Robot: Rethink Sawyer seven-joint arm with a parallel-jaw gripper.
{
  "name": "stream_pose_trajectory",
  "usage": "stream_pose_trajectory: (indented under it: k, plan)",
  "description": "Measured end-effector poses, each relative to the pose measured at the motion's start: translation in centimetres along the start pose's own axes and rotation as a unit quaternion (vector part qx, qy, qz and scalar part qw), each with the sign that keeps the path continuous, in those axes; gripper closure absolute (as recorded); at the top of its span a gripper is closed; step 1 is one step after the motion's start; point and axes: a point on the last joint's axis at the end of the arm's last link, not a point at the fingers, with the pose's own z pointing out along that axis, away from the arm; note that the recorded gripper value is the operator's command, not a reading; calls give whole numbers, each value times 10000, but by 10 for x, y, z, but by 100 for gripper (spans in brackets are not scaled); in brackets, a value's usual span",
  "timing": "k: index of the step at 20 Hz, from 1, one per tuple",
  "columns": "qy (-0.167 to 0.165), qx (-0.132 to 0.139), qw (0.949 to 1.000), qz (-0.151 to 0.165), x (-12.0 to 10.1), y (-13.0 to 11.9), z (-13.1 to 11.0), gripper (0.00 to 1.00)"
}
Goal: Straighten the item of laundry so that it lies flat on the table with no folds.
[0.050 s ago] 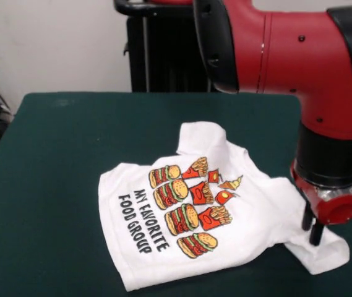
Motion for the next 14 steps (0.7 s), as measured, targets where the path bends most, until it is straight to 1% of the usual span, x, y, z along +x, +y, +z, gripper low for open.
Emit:
stream_pose_trajectory:
  k: [4, 7, 8, 9, 11, 14]
  plan:
    - [-46, 44, 10000, 11, -4, -3, 5, 0]
    - [-87, 74, 9999, 30, -9, -5, 2, 0]
    - [-85, 93, 9999, 42, -10, -6, -3, 0]
    - [-62, 142, 9999, 71, -11, -7, -16, 0]
    - [-37, 180, 9998, 96, -12, -9, -29, 0]
    - [11, 218, 9996, 153, -14, -12, -61, 0]
